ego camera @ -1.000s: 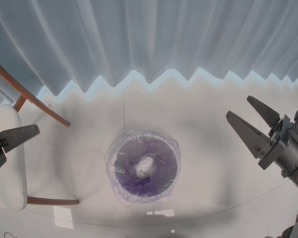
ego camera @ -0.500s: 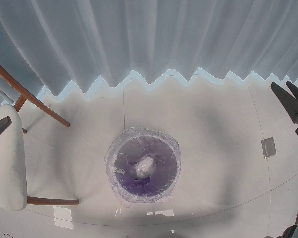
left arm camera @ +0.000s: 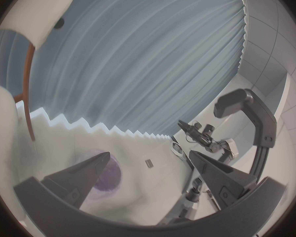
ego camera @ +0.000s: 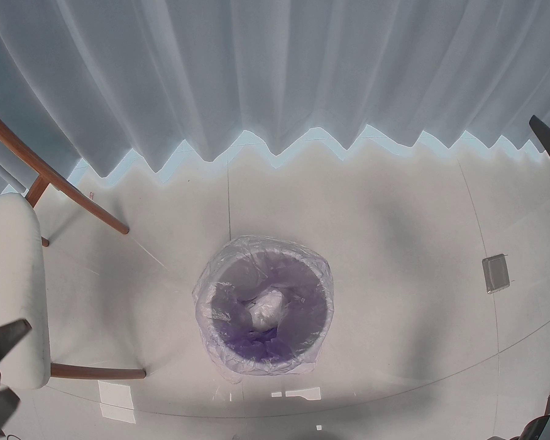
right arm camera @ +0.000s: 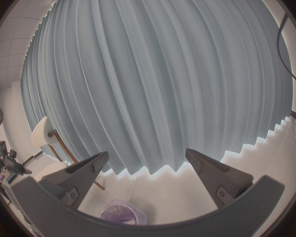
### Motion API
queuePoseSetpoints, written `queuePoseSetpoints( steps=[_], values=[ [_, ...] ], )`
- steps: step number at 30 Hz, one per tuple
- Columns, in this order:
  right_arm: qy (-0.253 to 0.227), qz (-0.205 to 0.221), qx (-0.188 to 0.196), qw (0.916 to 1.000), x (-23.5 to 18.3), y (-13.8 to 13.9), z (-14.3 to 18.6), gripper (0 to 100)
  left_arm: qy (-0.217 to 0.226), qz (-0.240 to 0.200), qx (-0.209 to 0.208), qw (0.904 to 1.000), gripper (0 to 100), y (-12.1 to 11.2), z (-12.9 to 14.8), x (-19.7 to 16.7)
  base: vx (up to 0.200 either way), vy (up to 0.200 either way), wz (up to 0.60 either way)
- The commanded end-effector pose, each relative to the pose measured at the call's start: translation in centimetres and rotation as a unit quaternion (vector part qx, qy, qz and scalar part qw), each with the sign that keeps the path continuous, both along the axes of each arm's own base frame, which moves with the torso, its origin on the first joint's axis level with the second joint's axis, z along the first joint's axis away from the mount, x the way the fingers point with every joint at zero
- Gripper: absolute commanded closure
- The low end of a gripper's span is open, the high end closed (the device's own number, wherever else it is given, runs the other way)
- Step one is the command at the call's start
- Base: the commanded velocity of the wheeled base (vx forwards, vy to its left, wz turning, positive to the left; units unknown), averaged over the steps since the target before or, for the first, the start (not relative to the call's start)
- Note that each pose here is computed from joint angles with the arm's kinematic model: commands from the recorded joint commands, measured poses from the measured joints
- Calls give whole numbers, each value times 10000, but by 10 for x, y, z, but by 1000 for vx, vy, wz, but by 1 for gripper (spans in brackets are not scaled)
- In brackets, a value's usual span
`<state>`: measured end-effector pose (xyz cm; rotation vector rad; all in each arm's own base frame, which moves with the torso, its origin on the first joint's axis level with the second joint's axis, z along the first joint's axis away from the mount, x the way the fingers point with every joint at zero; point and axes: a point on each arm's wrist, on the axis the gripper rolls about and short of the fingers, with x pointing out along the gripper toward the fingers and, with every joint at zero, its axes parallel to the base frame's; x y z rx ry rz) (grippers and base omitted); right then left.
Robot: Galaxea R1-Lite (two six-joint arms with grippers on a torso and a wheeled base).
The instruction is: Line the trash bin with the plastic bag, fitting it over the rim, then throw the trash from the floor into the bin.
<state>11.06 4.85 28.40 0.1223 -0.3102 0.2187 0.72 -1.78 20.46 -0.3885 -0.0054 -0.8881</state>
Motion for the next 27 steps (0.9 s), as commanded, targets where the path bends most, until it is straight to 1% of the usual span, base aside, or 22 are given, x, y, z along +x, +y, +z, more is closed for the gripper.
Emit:
queuePoseSetpoints(
  steps=[1, 3, 6, 8, 9, 10, 11, 12, 13, 16, 20, 21, 25, 27],
  values=[
    [-70, -28, 16, 10000, -3, -2, 2, 0, 100, -223, -17, 9997, 0, -2, -21, -15, 0, 0, 0],
    [-77, -35, 19, 10000, -3, -2, 3, 0, 269, -414, -114, 9987, 0, -3, -26, -21, 0, 0, 0],
    [-90, -28, 26, 10000, -3, -2, 4, 0, 462, -972, -260, 9939, 0, -6, -34, -38, 0, 0, 0],
    [-84, -28, 22, 10000, -3, -2, 3, 0, 566, -1329, -329, 9890, 0, -6, -38, -48, 0, 0, 0],
    [-77, -28, 19, 10000, -2, -2, 3, 0, 591, -1374, -341, 9882, 0, -6, -39, -49, 0, 0, 0],
    [-57, -20, 7, 10000, -2, -1, 2, 0, 675, -1564, -409, 9845, 0, -6, -42, -56, 0, 0, 0],
    [-50, -20, 3, 10000, -2, -1, 2, 0, 743, -1644, -454, 9825, 0, -6, -44, -58, 0, 0, 0],
    [-50, -20, 3, 10000, -2, -1, 2, 0, 743, -1644, -454, 9825, 0, -6, -44, -58, 0, 0, 0],
    [-43, -20, 0, 10000, -2, -1, 1, 0, 882, -1825, -522, 9779, 0, -5, -47, -62, 0, 0, 0],
    [-43, -20, 0, 10000, -2, -1, 1, 0, 1023, -2134, -557, 9700, 0, -2, -54, -63, 0, 0, 0],
    [-43, -20, 0, 10000, -2, -1, 1, 0, 1192, -2186, -548, 9670, 0, -2, -66, -58, 0, 0, 0],
    [-43, -20, 0, 10000, -2, -1, 1, 0, 1249, -2227, -510, 9655, 0, -3, -73, -56, 0, 0, 0],
    [-44, -13, -2, 10000, -2, -1, 1, 0, 1083, -2447, -250, 9632, 0, -4, -92, -55, 0, 0, 0],
    [-44, -13, -2, 10000, -2, -1, 1, 0, 972, -2400, -210, 9657, 0, -4, -92, -55, 0, 0, 0]
  ],
)
